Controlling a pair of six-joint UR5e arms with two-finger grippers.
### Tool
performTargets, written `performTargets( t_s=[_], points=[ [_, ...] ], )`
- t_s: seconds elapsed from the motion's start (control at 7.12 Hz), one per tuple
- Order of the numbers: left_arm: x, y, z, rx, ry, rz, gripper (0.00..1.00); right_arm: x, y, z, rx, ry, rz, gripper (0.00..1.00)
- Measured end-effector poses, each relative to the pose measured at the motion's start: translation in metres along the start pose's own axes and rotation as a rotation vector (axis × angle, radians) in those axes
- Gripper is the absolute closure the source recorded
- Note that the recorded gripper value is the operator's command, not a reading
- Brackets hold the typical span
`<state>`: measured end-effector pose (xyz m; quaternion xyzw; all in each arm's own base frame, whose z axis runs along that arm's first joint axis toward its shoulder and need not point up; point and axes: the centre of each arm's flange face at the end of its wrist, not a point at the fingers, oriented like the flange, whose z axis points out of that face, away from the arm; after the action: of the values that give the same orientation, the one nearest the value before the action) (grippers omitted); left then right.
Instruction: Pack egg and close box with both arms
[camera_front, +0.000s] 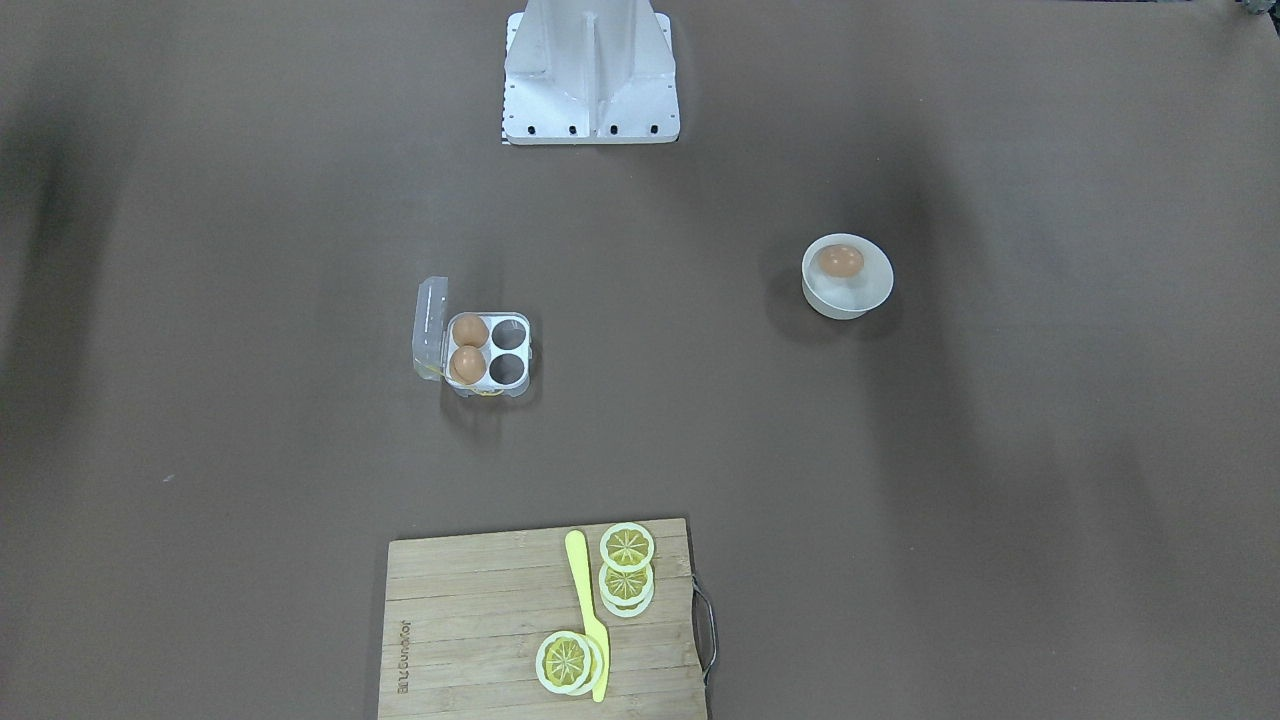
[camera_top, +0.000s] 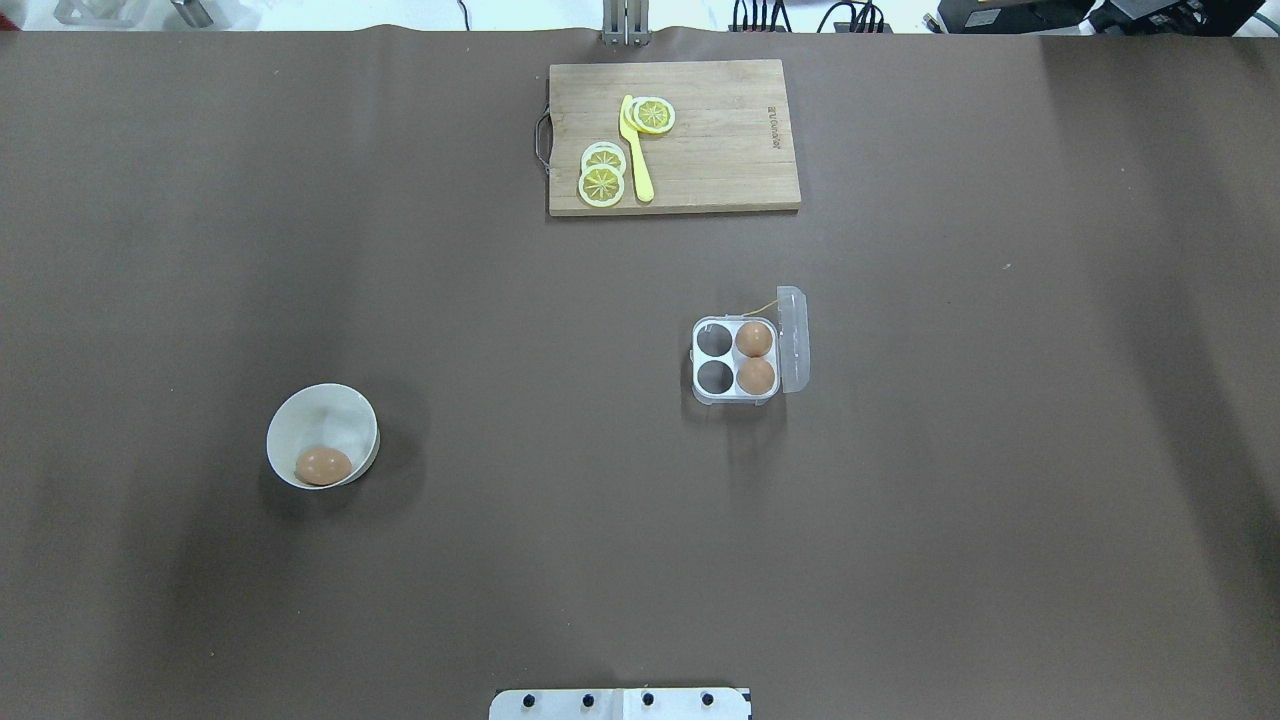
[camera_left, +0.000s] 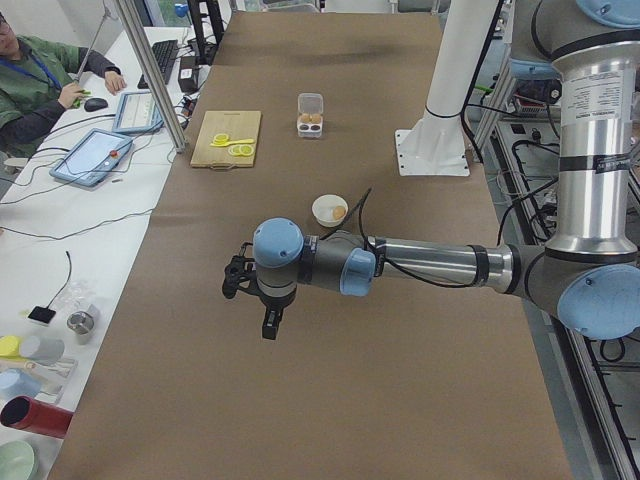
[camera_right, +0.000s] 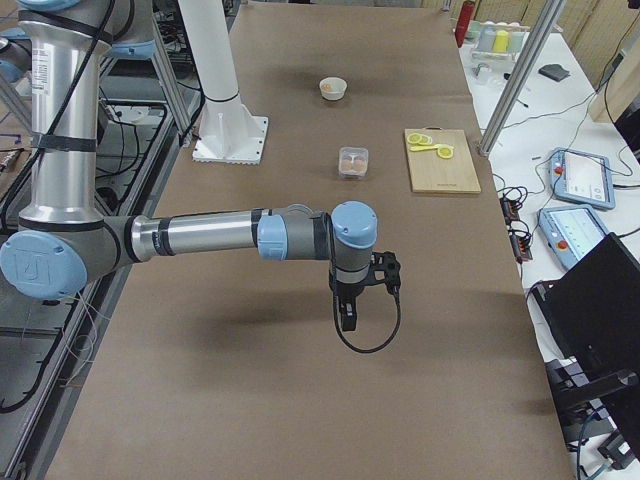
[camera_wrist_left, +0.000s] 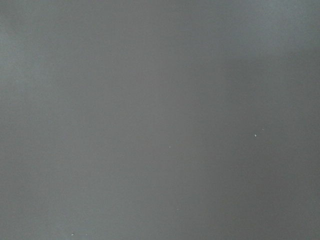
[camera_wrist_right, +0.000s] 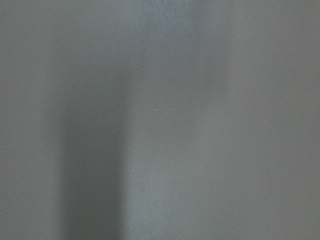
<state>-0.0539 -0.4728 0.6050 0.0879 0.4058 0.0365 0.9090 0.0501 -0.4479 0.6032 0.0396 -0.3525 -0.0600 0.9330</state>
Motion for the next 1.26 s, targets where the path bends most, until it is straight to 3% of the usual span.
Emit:
performTargets(
  t_s=[0.56,1.26],
  points=[
    [0.018,-0.028,-0.013,0.064,0.021,0.064,0.01,-0.008,0.001,-0.005,0.1,-0.038,-0.086,0.0],
    [0.065,-0.045,-0.018,0.185,0.125,0.228,0.01,-0.037,-0.017,-0.014,0.139,-0.082,-0.159,0.0]
  ],
)
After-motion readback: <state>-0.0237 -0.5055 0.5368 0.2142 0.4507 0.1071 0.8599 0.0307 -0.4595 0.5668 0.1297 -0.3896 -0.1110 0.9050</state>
